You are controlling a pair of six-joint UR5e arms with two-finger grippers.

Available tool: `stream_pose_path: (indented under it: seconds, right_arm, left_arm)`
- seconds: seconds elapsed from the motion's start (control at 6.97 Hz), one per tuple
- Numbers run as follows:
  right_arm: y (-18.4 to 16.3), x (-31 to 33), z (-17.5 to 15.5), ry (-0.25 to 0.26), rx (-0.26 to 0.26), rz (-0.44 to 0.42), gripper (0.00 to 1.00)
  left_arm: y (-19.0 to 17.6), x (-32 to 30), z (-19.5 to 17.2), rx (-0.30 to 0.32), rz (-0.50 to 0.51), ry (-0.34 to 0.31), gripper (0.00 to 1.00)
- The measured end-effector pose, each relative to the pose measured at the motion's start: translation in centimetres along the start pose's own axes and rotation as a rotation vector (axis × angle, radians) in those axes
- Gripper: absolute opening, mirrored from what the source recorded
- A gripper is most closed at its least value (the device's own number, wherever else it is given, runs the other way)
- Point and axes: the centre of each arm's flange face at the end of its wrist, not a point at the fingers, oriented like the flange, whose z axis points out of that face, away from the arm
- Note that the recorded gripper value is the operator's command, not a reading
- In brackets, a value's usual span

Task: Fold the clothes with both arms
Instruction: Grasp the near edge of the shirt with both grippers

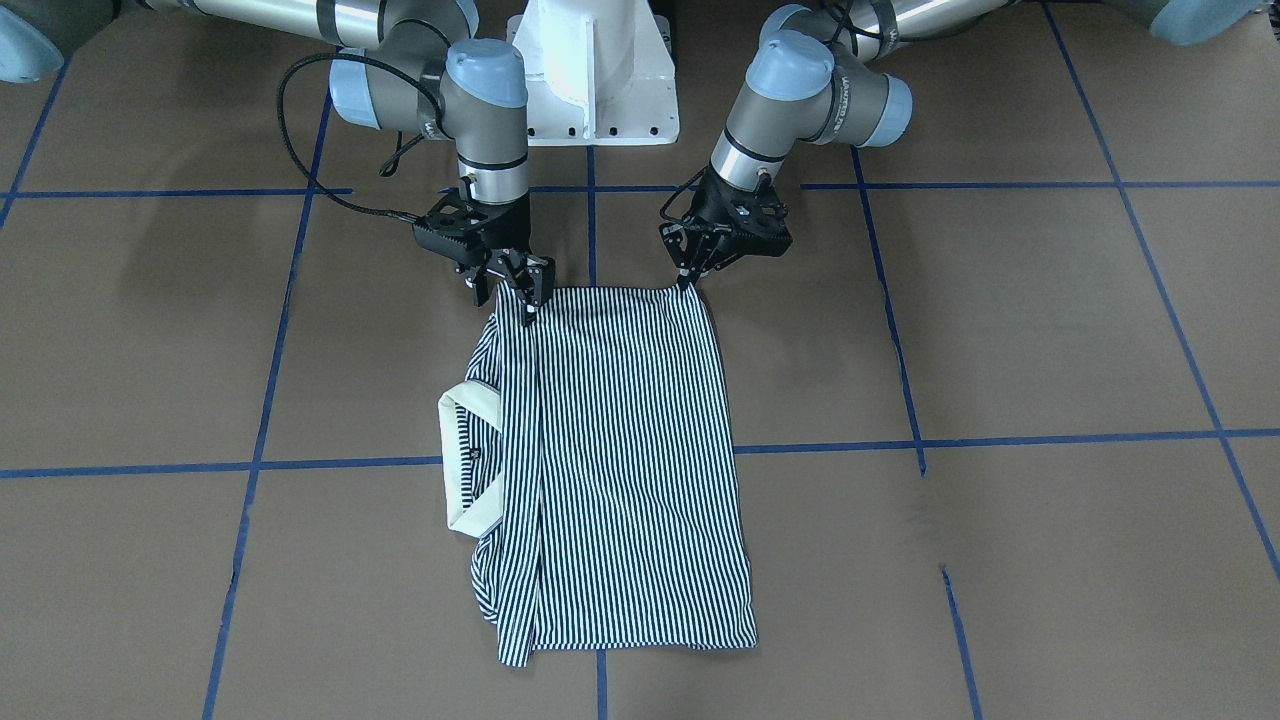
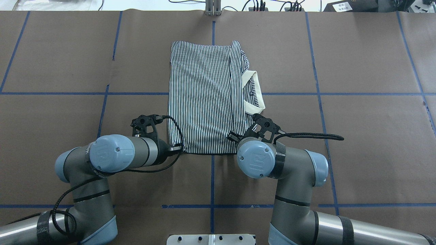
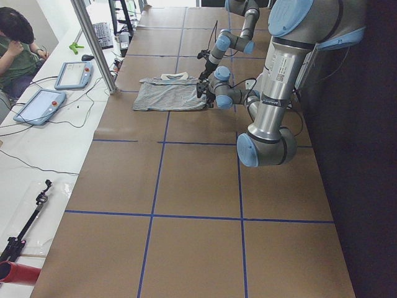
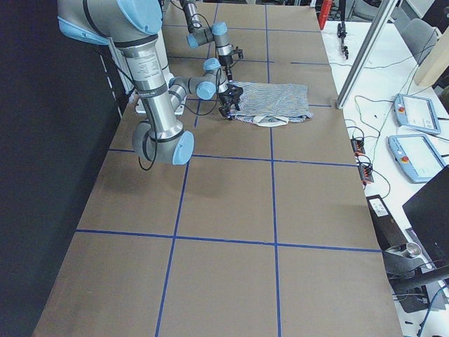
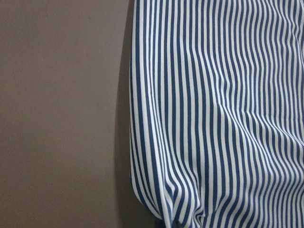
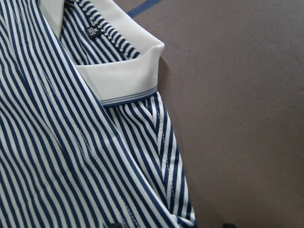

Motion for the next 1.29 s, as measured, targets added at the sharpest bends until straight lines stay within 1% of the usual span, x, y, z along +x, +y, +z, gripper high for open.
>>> stream_pose_path:
  seconds: [0.14,1.0,1.15,1.29]
  right_arm:
    - [0.2,-0.2,-0.1,-0.007,0.007,-0.001,0.0]
    - [0.3,-1.0,-0.8,-0.026,0.008,-0.001,0.0]
    - [0.2,-1.1,-1.3,-0.034,0.005,-0.001,0.0]
    - [-0.3,-1.1,-2.6,-0.051,-0.001,0.003,0.0]
  left_arm:
    - [0.0,0.0,0.0,0.0,0.0,0.001,0.0]
    - [0.1,0.3,-0.3,-0.001,0.001,0.008,0.0]
    - [0.0,0.5,-1.0,-0.002,0.003,0.02,0.0]
    - [0.1,1.2,-2.6,-0.004,0.007,0.034,0.0]
